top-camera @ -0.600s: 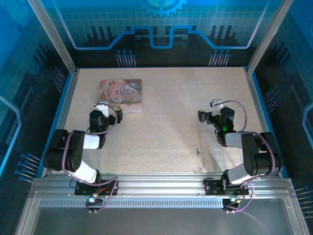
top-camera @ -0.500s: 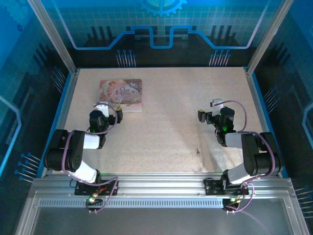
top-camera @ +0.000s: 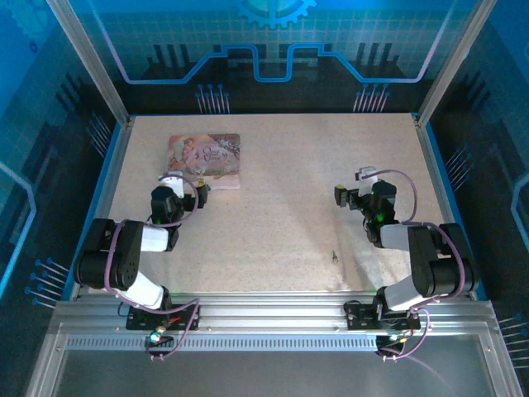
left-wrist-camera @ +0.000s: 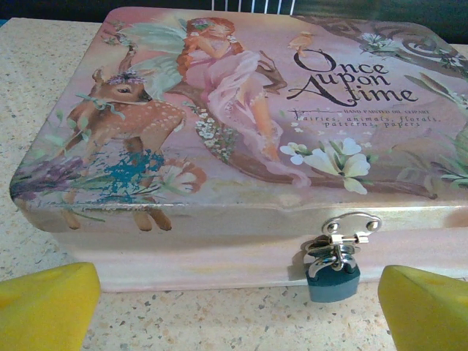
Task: Unlock a padlock with a key
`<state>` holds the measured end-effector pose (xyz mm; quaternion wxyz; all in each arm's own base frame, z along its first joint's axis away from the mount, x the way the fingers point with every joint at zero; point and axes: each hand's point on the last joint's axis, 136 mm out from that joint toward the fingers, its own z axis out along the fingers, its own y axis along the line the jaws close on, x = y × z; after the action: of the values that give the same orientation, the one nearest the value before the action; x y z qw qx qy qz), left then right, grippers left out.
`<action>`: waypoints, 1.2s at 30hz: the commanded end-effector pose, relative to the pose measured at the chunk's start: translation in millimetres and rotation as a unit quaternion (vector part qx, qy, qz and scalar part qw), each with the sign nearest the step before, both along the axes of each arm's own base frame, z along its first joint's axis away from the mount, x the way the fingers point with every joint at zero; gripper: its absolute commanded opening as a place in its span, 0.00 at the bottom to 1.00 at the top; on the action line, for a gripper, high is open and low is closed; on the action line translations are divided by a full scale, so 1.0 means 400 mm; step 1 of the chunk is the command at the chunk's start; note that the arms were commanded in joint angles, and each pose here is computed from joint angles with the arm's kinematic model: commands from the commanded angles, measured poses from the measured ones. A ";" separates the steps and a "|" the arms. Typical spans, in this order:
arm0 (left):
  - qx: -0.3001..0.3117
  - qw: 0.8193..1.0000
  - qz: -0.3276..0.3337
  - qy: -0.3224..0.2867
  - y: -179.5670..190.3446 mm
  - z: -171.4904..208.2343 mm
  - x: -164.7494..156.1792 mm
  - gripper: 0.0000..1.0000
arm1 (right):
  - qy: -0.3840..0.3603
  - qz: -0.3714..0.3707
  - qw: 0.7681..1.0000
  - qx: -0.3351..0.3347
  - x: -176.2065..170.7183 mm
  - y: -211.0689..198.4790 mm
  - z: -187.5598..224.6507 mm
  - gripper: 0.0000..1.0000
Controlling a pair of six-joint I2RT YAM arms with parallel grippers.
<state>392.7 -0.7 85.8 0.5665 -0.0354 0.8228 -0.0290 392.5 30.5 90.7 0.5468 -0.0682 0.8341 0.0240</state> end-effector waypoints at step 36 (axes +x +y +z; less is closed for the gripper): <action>-0.054 0.998 0.043 0.006 0.016 0.231 -0.056 0.99 | 0.031 -0.035 0.998 0.033 -0.046 -0.008 0.120 1.00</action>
<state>376.5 2.8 178.5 0.6059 -0.0644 0.7919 -0.0411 380.2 21.7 133.9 0.5504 -0.0398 0.8339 0.0138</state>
